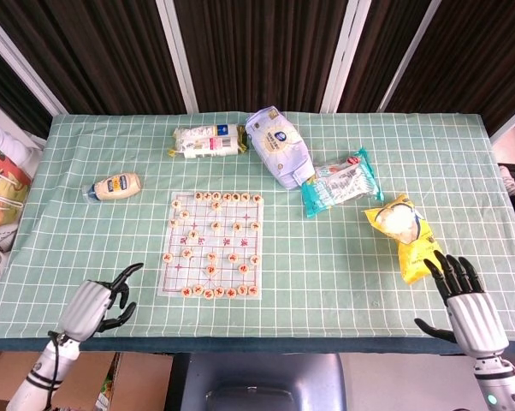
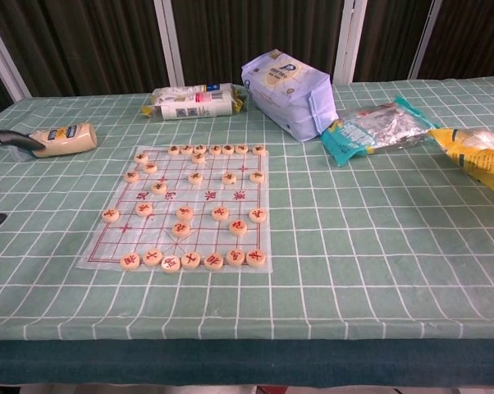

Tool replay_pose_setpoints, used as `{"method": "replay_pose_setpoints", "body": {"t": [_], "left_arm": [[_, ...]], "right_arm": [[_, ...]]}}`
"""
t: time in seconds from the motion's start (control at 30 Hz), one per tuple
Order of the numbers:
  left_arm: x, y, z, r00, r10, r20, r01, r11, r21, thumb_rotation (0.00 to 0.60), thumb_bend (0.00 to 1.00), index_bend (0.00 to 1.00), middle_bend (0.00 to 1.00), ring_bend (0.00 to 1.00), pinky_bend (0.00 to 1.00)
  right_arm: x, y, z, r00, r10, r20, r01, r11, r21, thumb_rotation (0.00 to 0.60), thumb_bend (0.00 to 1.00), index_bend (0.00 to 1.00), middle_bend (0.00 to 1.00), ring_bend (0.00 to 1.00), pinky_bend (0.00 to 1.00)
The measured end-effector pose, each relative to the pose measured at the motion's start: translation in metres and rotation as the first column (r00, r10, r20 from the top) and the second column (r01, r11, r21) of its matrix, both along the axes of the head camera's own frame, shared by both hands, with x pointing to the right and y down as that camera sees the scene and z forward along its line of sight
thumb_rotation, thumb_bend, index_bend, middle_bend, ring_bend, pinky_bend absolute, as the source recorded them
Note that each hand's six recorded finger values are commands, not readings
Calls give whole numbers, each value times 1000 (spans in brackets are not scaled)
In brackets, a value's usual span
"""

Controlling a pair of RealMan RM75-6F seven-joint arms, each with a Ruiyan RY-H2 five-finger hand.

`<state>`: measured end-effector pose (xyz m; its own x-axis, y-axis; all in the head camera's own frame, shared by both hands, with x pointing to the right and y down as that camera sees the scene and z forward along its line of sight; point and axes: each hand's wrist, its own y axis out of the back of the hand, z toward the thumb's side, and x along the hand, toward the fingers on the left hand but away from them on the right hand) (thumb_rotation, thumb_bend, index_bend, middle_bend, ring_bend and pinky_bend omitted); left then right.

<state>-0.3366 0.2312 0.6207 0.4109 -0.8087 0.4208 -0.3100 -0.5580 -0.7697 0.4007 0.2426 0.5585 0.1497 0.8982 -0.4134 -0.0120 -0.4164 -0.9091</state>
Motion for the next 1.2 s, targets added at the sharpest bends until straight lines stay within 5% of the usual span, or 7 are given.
{"method": "replay_pose_setpoints", "body": {"t": [0.2,0.5,1.2], "left_arm": [[36,-28,27,992,-104,-66,102,994,-34,600,429,436,1000,1000,1000],[74,-49,74,990,-123,68,126,991,-37,600,418,459,1000,1000,1000],[123,-39,108,987,-50,155,61,996,-70,600,375,430,1000,1000,1000]], "right_arm": [[-1,-1,3,1000,-1,11,1,1000,-17,533,201,0,0,0,0],[-2,-2,7,1000,-3,8,4,1000,-30,532,201,0,0,0,0],[-2,-3,8,1000,-3,16,4,999,-33,534,201,0,0,0,0]]}}
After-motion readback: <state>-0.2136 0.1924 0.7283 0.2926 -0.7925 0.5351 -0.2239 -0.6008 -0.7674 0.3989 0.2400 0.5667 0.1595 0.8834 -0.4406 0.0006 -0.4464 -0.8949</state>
